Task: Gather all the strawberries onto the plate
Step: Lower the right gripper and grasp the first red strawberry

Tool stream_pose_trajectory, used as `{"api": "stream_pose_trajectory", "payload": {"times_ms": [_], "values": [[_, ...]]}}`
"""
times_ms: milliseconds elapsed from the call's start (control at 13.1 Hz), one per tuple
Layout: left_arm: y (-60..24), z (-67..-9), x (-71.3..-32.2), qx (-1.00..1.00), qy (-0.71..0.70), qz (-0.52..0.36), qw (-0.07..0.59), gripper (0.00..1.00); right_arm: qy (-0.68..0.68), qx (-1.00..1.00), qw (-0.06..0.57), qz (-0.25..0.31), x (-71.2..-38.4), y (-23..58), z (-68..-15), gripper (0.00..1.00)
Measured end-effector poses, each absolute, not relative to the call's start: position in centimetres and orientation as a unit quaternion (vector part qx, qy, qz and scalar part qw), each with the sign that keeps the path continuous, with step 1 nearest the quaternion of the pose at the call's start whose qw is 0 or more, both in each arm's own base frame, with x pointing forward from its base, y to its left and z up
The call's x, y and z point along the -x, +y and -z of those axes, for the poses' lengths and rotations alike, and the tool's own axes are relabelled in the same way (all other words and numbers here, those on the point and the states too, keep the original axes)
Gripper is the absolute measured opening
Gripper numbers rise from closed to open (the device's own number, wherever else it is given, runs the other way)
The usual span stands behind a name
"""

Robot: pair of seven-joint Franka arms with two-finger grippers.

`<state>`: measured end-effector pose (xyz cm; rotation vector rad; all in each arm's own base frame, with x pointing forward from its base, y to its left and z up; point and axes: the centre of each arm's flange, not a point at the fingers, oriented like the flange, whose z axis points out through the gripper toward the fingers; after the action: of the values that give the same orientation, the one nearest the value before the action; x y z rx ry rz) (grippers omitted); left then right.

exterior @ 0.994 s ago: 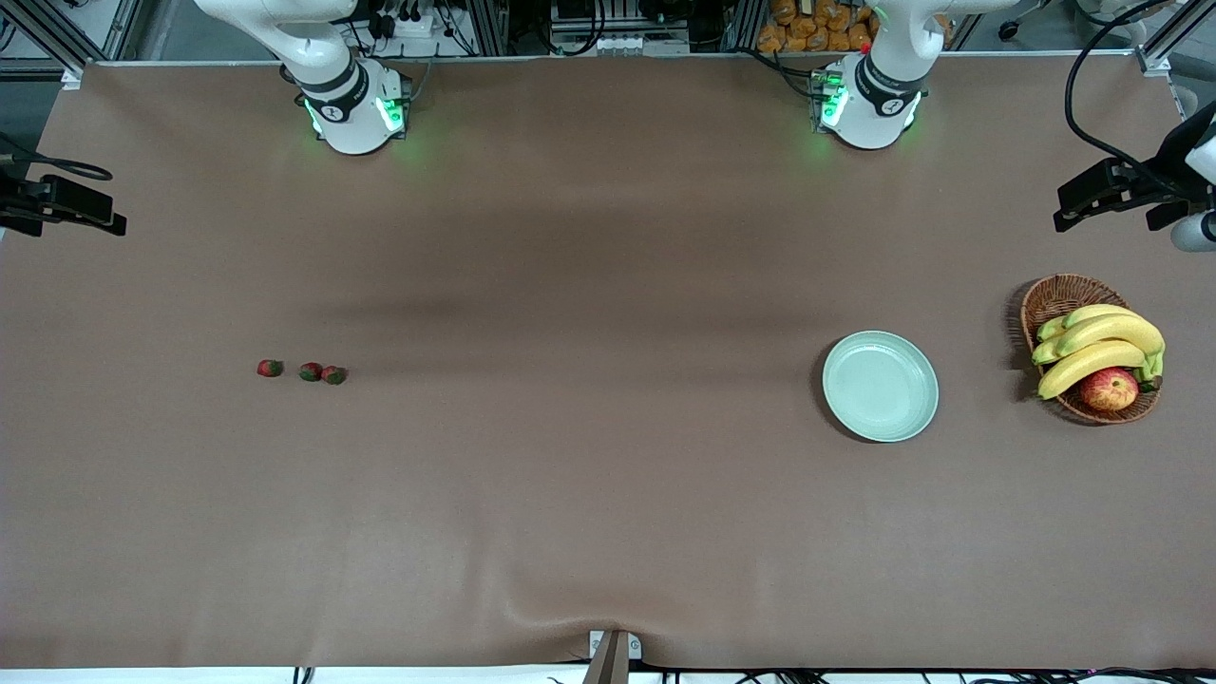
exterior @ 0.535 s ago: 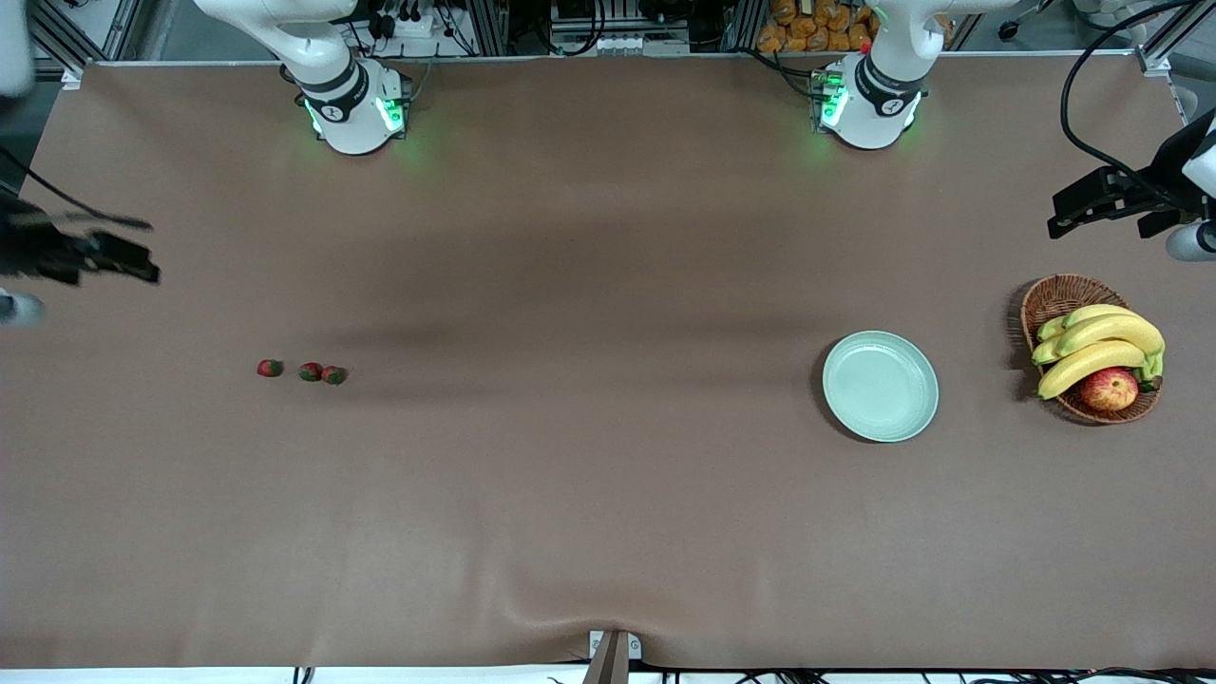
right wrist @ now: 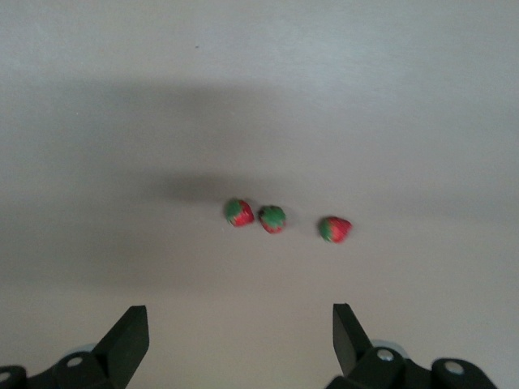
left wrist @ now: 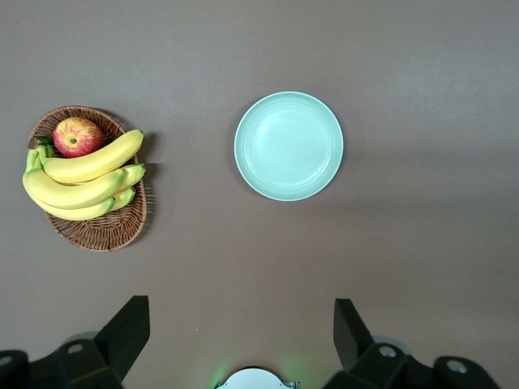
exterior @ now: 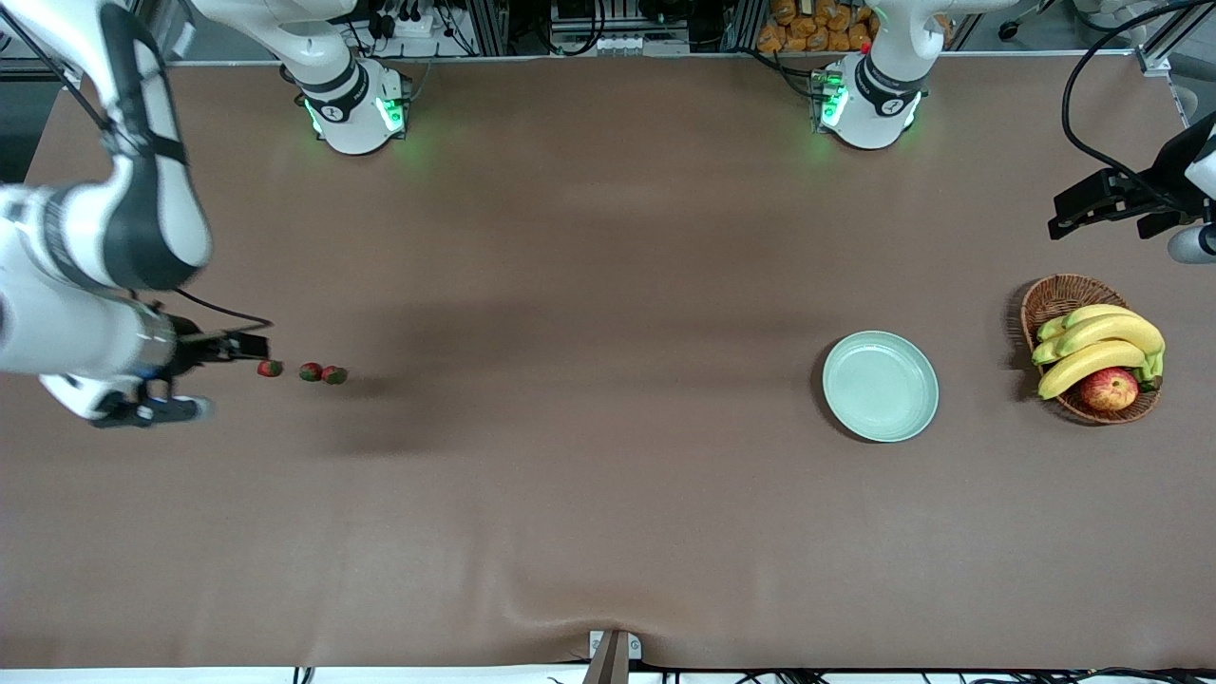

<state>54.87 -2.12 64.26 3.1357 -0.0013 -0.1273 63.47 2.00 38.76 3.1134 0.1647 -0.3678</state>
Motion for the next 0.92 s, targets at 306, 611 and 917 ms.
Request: {"api": "stream_pose_trajectory", "payload": {"times_ms": [306, 611, 917], "values": [[-2.1, -64.2, -55.2, -1.000, 0.000, 0.030, 0.002, 1.00, 0.163, -0.982, -0.004, 0.100, -63.8, 4.5, -31.6, 1.00], [-2.1, -64.1, -55.4, -1.000, 0.000, 0.026, 0.002, 1.00, 0.228, -0.966, -0.013, 0.119, -62.0, 4.1, -25.9, 1.00], [-2.1, -63.6, -56.0, -1.000, 0.000, 0.021, 0.003, 1.00, 0.281, -0.950, -0.022, 0.137, -61.4, 3.9, -22.7, 1.00]]}}
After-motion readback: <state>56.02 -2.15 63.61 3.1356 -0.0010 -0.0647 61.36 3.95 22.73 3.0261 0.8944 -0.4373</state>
